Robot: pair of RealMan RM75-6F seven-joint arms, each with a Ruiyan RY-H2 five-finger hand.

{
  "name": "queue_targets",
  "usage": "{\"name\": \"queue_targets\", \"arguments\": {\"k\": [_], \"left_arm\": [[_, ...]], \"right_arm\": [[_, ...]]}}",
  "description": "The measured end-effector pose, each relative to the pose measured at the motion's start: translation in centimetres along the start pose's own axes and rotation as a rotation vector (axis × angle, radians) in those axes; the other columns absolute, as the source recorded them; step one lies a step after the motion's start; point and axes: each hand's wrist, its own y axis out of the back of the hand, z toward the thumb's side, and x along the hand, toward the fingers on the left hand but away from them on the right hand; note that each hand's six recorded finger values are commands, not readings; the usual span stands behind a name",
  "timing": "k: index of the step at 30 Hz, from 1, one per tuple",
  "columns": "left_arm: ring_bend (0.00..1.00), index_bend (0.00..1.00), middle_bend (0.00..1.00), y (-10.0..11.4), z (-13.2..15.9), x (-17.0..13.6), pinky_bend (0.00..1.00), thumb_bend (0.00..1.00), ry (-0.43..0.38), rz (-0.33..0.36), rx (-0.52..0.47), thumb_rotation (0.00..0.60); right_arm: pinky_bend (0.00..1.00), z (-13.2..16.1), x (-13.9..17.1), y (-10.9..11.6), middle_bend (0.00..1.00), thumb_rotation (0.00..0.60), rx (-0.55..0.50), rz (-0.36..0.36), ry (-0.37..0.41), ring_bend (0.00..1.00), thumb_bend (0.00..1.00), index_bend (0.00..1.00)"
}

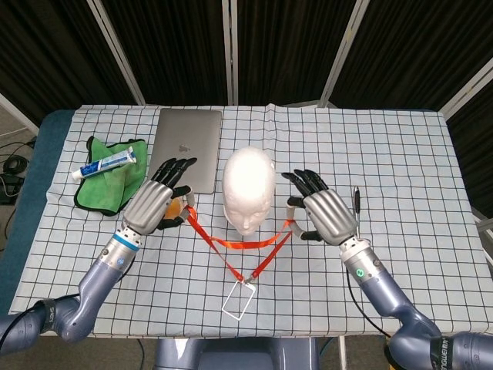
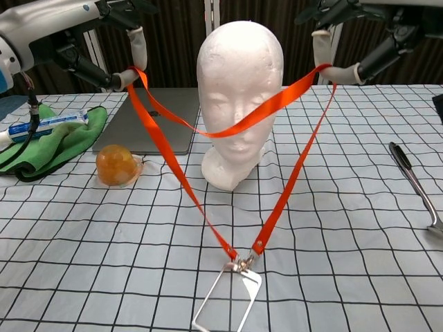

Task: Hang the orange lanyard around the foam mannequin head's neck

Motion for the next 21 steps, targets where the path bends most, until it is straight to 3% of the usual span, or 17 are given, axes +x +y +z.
{"name": "queue_targets", "arguments": {"k": [10, 17, 21], "left_arm": [[0.0, 0.77, 0.0, 2.1, -1.1, 2.3, 0.0, 0.54, 0.163, -0.011, -0.009, 0.6], [0.0, 0.77, 0.0, 3.1, -0.9, 4.2, 0.0, 0.53, 0.206, -0.02, -0.054, 0.6], [0.0, 0.77, 0.0, 3.7, -0.5, 5.2, 0.0, 0.54, 0.22, -0.027, -0.072, 0.6]], "right_arm": [[0.0, -1.6, -1.5, 2.9, 0.09, 0.6, -0.204, -0.048, -0.111, 0.0, 0.62, 0.73], [0.0, -3.4, -2.3, 4.4, 0.09, 0.6, -0.345, -0.067, -0.186, 0.0, 0.62, 0.73], [0.0, -3.9, -2.9, 5.3, 0.09, 0.6, -0.37, -0.076, -0.204, 0.0, 0.62, 0.73]]}}
